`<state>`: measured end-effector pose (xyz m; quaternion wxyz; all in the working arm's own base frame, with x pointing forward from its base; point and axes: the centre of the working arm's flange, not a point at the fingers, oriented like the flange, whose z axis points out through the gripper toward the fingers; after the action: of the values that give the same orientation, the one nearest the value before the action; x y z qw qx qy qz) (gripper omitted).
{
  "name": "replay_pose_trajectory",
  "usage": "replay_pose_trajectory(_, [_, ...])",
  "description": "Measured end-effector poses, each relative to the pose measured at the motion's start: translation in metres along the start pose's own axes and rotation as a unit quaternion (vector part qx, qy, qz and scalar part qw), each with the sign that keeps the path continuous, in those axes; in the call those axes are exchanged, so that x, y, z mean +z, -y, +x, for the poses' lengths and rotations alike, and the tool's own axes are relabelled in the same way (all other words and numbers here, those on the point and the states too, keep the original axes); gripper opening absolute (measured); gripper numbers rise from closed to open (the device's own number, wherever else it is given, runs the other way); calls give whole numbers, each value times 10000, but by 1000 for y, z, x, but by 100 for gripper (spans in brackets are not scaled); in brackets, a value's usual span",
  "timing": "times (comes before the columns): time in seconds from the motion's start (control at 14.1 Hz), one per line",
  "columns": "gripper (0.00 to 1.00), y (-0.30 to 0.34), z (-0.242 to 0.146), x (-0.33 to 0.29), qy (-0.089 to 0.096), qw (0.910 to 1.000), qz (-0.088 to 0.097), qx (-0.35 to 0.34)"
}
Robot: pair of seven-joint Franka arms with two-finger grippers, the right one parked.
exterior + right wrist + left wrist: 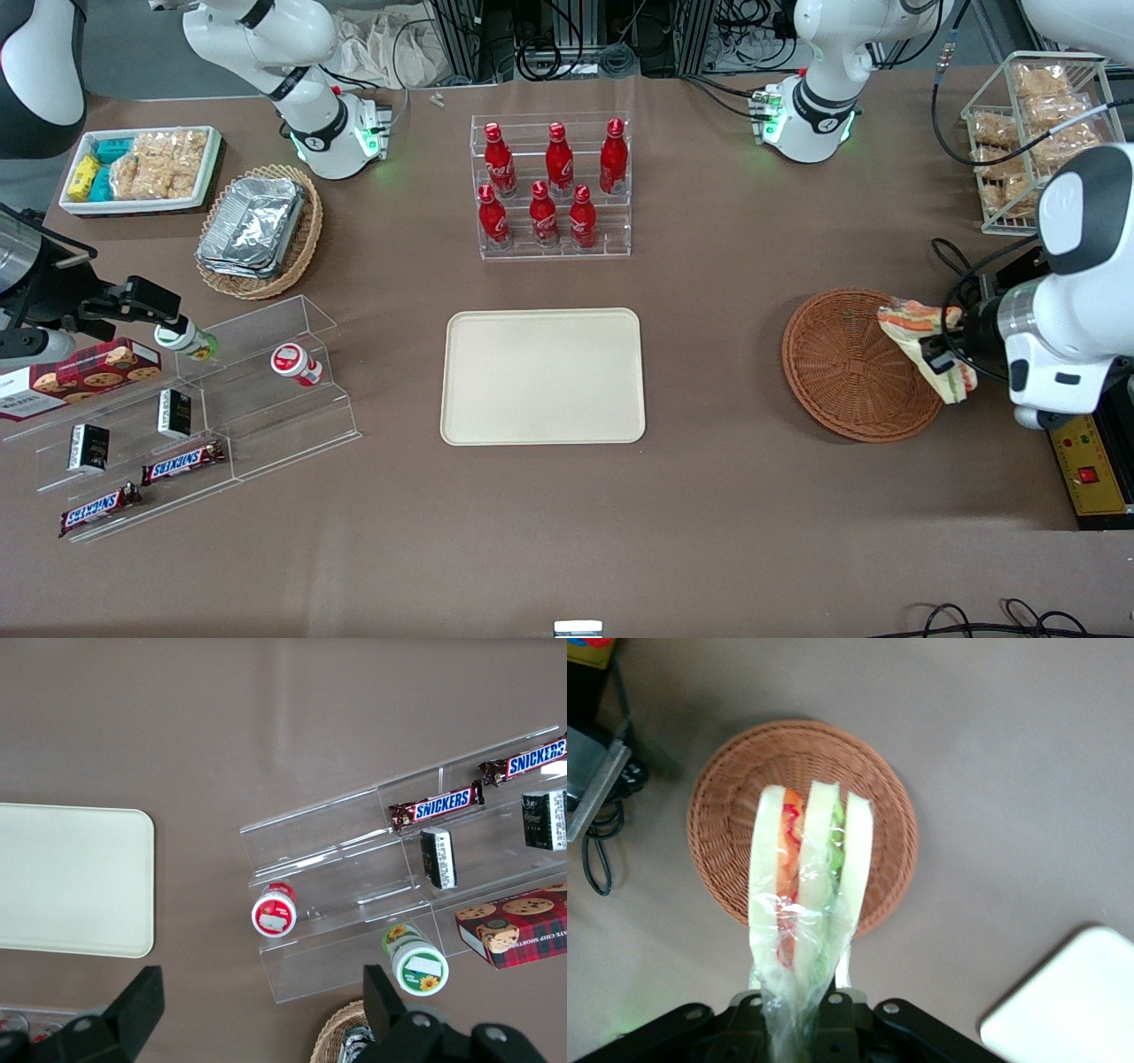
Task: Place sandwich from basket to tray
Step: 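Lift the sandwich out of the basket with the left gripper, then carry the sandwich over the beige tray and lower it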
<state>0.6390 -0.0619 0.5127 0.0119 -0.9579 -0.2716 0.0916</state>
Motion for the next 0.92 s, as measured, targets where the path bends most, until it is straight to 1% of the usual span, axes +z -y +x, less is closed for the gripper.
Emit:
replay_pose_trajectory(0.14, [15, -29, -26, -7, 57, 9990, -144, 426])
replay_pose_trajectory(0.21, [15, -46, -41, -6, 104, 9974, -186, 687])
replay_pose_trajectory(0.35, [15, -84, -73, 4, 248, 9922, -230, 1202])
replay_pose_trajectory(0.43, [15, -106, -88, 15, 320, 9886, -283, 1444])
replay_pose_trajectory(0.5, [15, -128, -99, 28, 351, 9848, -405, 1655])
replay_pose_trajectory(0.71, [15, -189, -119, 80, 362, 9745, -830, 2054])
replay_pose_trajectory(0.78, [15, -208, -128, 98, 361, 9713, -921, 2164])
replay_pose_trajectory(0.85, [15, -225, -138, 115, 357, 9681, -974, 2279])
replay_pose_trajectory(0.92, [15, -240, -148, 133, 335, 9653, -978, 2399])
